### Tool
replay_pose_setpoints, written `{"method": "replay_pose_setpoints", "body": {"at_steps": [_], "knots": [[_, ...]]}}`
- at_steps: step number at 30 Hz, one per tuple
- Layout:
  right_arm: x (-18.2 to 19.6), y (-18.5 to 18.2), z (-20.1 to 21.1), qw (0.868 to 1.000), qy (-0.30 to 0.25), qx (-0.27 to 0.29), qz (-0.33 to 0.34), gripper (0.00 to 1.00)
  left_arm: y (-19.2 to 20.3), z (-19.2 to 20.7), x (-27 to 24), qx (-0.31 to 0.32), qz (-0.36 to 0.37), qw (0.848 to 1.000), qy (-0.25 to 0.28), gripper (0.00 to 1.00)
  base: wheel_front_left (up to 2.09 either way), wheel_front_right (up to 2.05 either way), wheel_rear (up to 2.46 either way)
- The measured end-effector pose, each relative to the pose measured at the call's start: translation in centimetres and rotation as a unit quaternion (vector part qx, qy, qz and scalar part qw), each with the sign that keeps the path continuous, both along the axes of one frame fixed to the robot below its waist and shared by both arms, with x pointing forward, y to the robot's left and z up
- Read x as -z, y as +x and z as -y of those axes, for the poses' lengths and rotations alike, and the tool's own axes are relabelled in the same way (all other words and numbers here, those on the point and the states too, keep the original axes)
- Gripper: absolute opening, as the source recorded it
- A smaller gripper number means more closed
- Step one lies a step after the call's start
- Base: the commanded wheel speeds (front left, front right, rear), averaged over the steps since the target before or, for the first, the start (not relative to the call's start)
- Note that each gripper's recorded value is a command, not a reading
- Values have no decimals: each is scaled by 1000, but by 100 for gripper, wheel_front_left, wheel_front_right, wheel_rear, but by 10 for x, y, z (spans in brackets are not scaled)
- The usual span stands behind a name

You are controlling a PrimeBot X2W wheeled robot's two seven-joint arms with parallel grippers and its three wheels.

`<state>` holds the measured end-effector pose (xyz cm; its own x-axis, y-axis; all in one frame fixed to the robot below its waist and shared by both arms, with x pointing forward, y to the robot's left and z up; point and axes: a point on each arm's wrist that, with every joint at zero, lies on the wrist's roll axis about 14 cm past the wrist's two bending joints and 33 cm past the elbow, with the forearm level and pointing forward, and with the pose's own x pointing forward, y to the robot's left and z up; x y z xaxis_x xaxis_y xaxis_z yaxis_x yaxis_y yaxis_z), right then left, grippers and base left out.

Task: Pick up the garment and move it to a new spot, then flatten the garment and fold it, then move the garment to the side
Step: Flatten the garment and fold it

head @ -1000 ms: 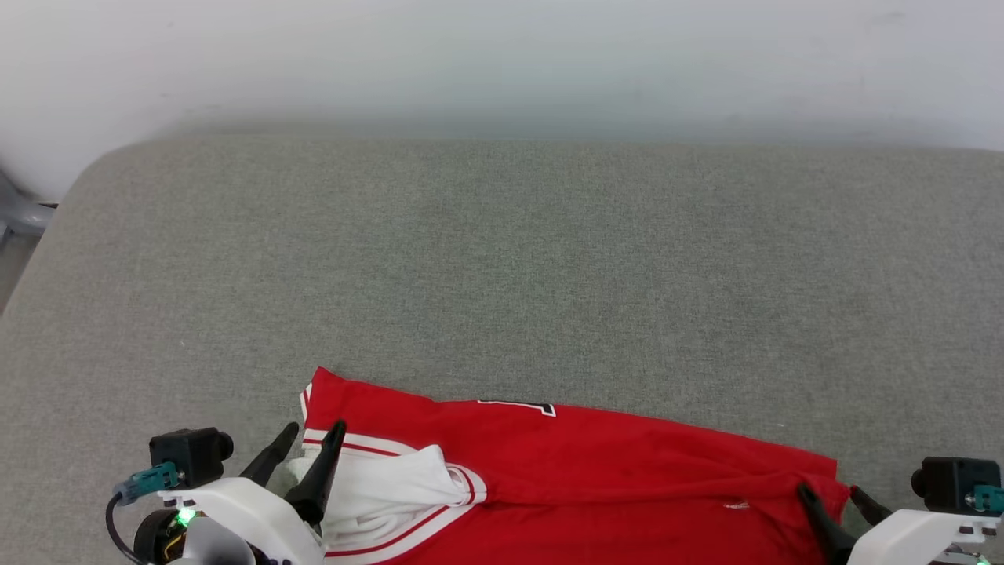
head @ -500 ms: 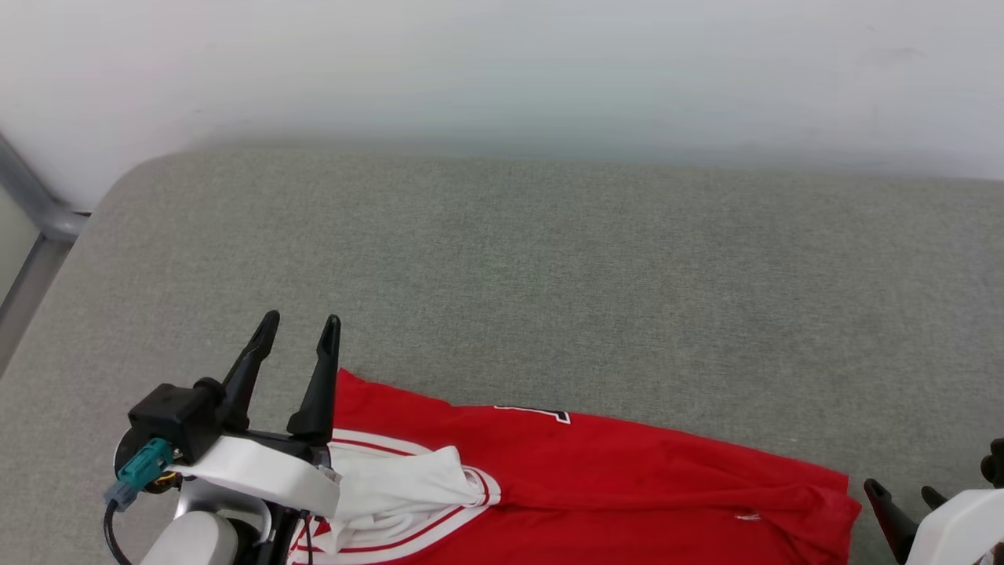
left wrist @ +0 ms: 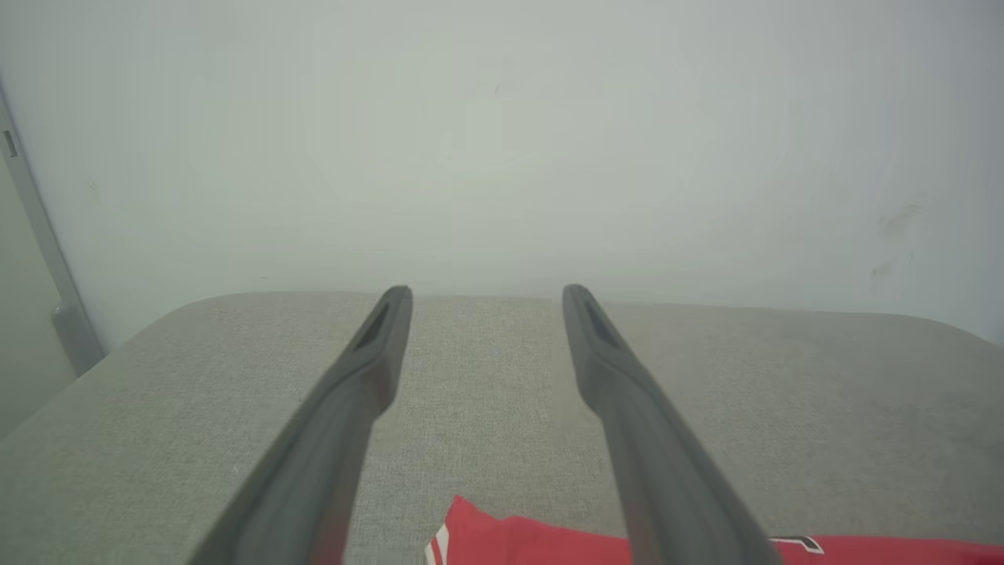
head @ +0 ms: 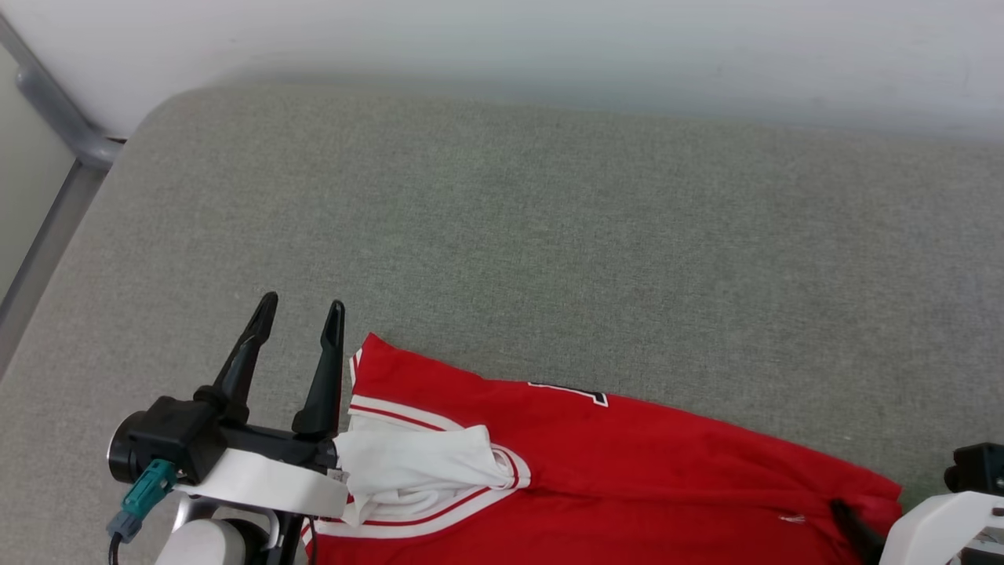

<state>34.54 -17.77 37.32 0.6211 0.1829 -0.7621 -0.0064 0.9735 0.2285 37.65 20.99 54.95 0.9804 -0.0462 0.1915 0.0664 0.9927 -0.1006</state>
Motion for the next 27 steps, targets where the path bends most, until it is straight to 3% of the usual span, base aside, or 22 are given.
{"method": "replay_pose_setpoints", "body": {"at_steps": [5,6,7,8,19,27], "knots": [[19,-10,-7,999,11,-7,-50,100,1,-5,13,-10,-17,1000,-4,100,0,0,0],[21,-10,-8,998,12,-9,-55,67,1,-5,14,-11,-18,1000,-3,100,0,0,0],[21,-10,-8,998,13,-9,-57,18,2,-5,16,-11,-20,1000,-6,100,0,0,0],[22,-10,-8,998,13,-9,-58,0,2,-4,18,-12,-22,1000,-6,100,0,0,0],[-19,6,-2,1000,6,-11,13,0,-7,-6,22,-12,-29,999,8,100,0,0,0],[-43,-2,65,996,-26,73,38,0,-11,6,23,4,-29,999,15,100,0,0,0]]}}
